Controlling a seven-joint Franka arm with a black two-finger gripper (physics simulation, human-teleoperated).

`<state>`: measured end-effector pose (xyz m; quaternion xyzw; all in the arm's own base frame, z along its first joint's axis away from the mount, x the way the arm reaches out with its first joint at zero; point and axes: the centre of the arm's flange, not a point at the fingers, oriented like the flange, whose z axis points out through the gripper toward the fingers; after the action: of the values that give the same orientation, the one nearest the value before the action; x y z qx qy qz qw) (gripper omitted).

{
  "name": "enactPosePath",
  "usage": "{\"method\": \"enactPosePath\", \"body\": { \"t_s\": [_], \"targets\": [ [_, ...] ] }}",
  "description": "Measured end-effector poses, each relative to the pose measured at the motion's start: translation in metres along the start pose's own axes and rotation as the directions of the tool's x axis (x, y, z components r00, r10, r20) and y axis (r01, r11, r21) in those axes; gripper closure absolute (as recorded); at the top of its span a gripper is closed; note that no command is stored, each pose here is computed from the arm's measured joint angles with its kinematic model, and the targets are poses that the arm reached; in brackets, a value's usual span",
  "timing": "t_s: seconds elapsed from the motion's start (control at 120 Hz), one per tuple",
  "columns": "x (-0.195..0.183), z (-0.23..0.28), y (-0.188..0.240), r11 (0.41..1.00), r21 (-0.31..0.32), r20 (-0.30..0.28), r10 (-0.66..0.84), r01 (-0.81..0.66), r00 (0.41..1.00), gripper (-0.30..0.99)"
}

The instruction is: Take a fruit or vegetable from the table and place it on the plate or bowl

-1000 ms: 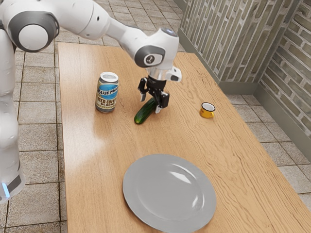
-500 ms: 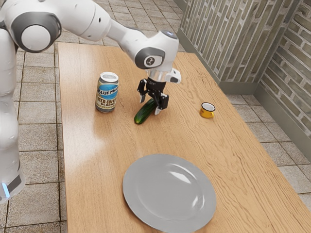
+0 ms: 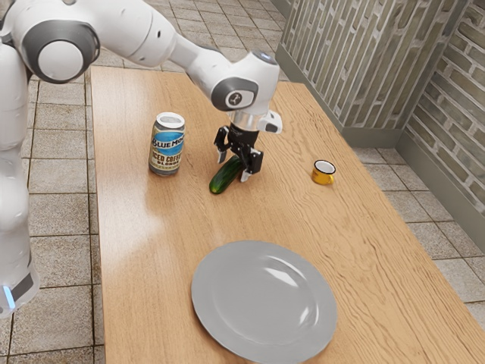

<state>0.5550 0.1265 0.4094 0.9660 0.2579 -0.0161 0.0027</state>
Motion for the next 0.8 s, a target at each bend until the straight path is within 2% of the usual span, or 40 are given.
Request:
{"method": "enactPosePath", "body": {
  "t_s": [0.15,0.275,0.483,0.667,0.733,0.8],
  "targets": [
    [0.0,0.001,0.0,1.0,0.001,0.001,-0.007,0.007,1.0,0.3],
    [0.0,-0.001,-0.001,1.0,0.005,-0.002,-0.013,0.013,1.0,0.43],
    [-0.004,-0.021,-0.002,1.0,0.01,-0.036,-0.005,0.006,0.999,0.46],
    [-0.022,-0.071,0.001,1.0,-0.002,-0.104,0.022,-0.022,0.994,0.46],
    [-0.033,-0.079,0.02,0.998,0.003,-0.112,0.066,-0.066,0.992,0.46],
    [-0.056,-0.089,0.062,0.987,0.011,-0.121,0.158,-0.158,0.98,0.46]
  ]
}}
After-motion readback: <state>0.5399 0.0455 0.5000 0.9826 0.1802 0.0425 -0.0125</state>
